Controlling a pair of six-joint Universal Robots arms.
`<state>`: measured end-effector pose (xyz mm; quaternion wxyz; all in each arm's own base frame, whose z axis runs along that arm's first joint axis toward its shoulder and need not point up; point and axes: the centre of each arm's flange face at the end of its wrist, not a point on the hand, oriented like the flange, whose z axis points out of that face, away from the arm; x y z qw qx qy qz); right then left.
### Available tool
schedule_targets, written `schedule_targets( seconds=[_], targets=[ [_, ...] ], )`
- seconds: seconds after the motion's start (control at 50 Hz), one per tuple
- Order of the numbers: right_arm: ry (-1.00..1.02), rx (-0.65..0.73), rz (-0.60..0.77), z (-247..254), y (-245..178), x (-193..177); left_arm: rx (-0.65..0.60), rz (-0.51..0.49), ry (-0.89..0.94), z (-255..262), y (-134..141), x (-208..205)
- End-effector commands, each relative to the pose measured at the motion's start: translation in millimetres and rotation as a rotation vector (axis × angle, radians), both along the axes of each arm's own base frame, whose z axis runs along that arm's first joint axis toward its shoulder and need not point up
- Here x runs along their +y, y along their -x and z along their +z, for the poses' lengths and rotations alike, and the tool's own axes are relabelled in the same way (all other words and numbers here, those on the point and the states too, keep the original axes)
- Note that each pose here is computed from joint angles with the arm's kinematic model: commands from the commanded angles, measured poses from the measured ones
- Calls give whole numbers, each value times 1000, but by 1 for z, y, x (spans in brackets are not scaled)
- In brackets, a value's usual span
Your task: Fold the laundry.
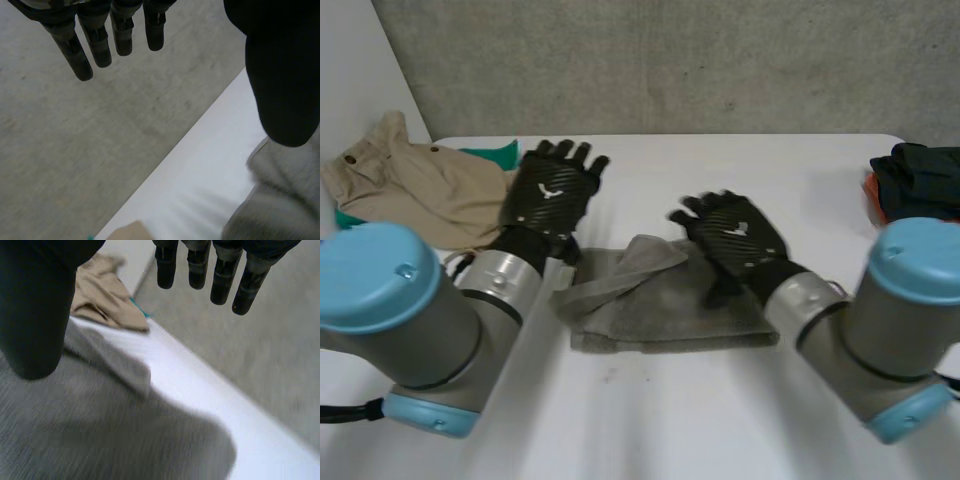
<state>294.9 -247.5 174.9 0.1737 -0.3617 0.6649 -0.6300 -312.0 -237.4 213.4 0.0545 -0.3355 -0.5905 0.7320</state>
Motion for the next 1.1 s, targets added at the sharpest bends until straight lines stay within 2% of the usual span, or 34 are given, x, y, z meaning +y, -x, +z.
schedule_targets(
  seconds=[0.02, 0.12, 0.3, 0.46, 0.48, 0.56, 0.58, 0.6, 0.64, 0.72, 0.8, 1.0, 1.1],
  targets=[
    [-164, 151, -108, -40, 44, -14, -9, -52, -15, -9, 17, 9],
    [-125, 257, -107, -51, 52, -18, -41, -69, -55, -29, 27, 6],
    [-176, 182, -117, -49, 50, -14, -73, -87, -103, -59, 41, -7],
    [-187, 174, -124, -50, 50, -9, -89, -52, -117, -83, 52, -38],
    [-181, 172, -125, -50, 50, -9, -85, -37, -112, -84, 52, -44],
    [-161, 168, -130, -51, 50, -10, -76, 161, -90, -87, 29, -87],
    [-158, 167, -133, -51, 50, -11, -86, 237, -83, -85, 18, -99],
    [-155, 167, -135, -51, 50, -11, -97, 263, -83, -85, 13, -102],
    [-152, 167, -136, -50, 50, -11, -125, 277, -93, -88, 9, -100],
    [-149, 168, -136, -50, 49, -12, -170, 200, -137, -94, 14, -74],
    [-145, 172, -139, -50, 50, -13, -158, 148, -125, -76, 18, -53],
    [-116, 179, -166, -38, 56, -15, -119, 109, -112, -43, 13, -17],
    [2, 279, -212, -10, 68, -15, -102, 109, -113, -32, 3, -4]
  ],
)
